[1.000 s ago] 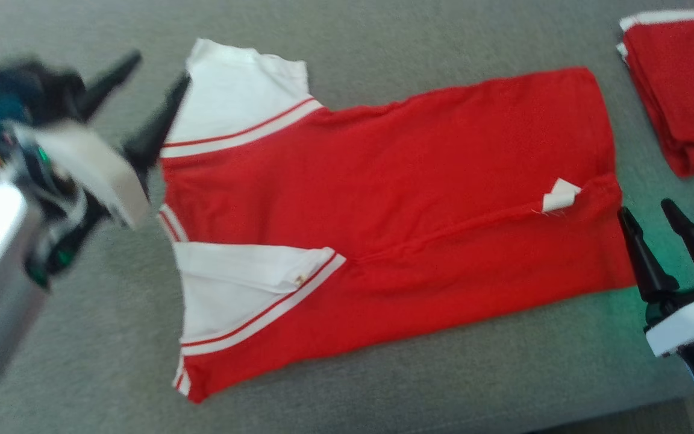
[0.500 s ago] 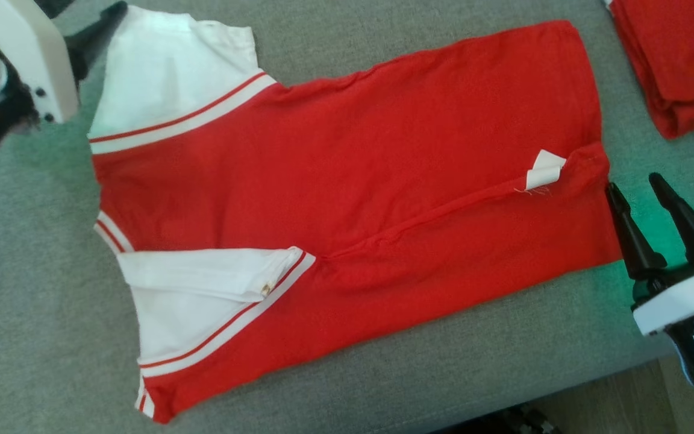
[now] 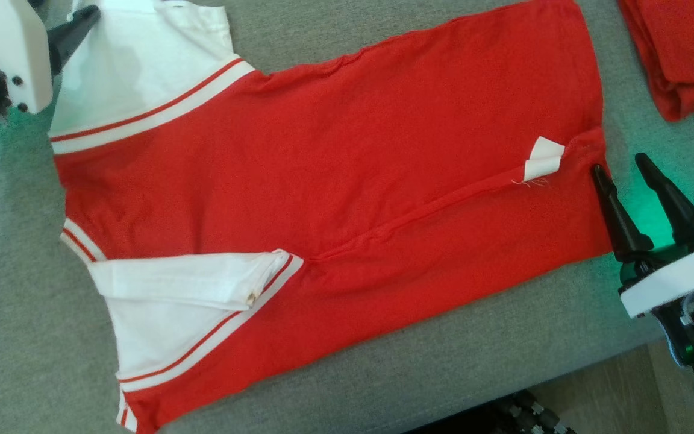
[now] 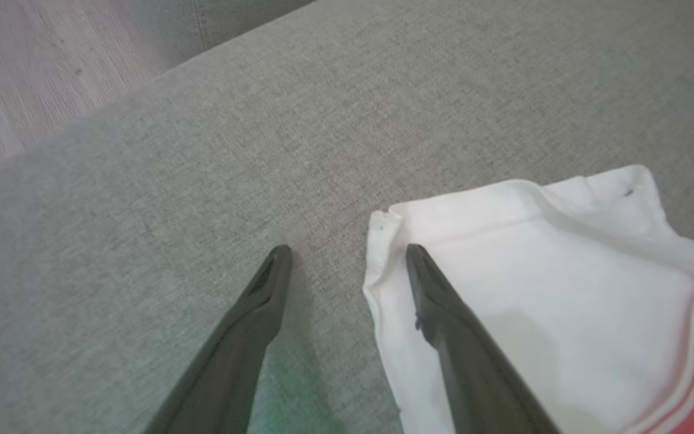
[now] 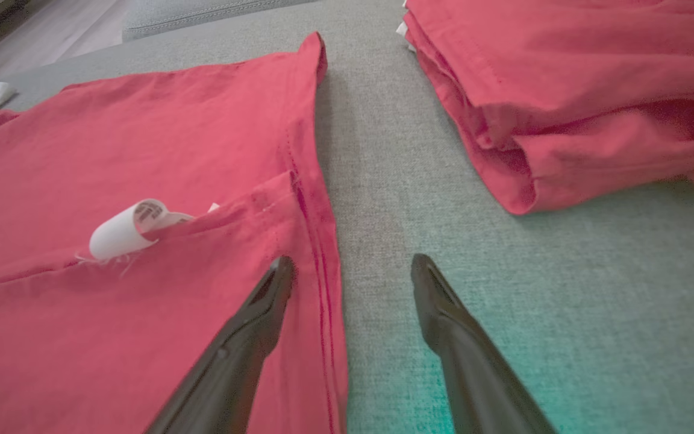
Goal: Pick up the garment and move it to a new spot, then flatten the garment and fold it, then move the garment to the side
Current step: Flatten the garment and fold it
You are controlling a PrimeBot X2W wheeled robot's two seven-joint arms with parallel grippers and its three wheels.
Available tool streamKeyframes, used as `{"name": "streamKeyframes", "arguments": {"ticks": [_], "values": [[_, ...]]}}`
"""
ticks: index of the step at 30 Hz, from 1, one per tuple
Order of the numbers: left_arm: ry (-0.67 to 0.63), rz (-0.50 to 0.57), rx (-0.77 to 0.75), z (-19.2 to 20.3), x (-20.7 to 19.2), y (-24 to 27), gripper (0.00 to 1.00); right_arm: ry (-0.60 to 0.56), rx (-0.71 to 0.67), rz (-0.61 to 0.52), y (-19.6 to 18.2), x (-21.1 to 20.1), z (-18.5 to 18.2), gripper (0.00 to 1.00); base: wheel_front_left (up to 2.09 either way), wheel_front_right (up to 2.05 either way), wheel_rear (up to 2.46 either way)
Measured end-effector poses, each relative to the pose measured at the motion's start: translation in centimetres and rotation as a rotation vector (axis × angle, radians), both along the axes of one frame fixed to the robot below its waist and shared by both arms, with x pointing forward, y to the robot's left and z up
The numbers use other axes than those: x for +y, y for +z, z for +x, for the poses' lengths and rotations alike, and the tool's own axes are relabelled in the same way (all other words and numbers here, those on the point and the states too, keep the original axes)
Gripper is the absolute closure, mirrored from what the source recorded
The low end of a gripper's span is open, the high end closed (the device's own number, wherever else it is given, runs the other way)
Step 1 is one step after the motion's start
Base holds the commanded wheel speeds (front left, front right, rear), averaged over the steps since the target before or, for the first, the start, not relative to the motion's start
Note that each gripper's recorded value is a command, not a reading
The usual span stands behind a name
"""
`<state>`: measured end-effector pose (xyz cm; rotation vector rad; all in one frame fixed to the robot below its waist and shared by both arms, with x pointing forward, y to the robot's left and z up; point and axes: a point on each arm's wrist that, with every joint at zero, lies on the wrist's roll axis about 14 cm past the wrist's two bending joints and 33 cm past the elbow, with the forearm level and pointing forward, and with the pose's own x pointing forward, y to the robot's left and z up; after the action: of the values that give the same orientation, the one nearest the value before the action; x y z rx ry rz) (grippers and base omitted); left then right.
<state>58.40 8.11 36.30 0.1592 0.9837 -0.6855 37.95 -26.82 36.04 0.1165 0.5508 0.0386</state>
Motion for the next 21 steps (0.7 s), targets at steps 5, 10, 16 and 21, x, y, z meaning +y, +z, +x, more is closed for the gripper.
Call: {"name": "streamKeyframes", "arguments": {"ticks": [5, 10, 16, 21], "values": [[-0.008, -0.013, -0.019, 0.5, -0.5, 0.0, 0.27, -0.007, -0.003, -0.006, 0.0, -0.3, 0.1, 0.00, 0.00, 0.00, 0.00], [-0.027, -0.032, -0.003, 0.1, -1.2, 0.0, 1.00, -0.015, 0.003, -0.004, -0.2, -0.5, -0.1, 0.00, 0.00, 0.00, 0.00], [-0.053, -0.029, -0.056, 0.1, -1.3, 0.7, 1.00, -0.011, -0.043, 0.032, 1.4, -0.1, 1.5, 0.00, 0.00, 0.00, 0.00], [-0.063, -0.025, -0.071, -0.3, -1.1, 1.4, 1.00, 0.072, -0.067, -0.014, 4.2, -0.2, 5.6, 0.00, 0.00, 0.00, 0.00]]}}
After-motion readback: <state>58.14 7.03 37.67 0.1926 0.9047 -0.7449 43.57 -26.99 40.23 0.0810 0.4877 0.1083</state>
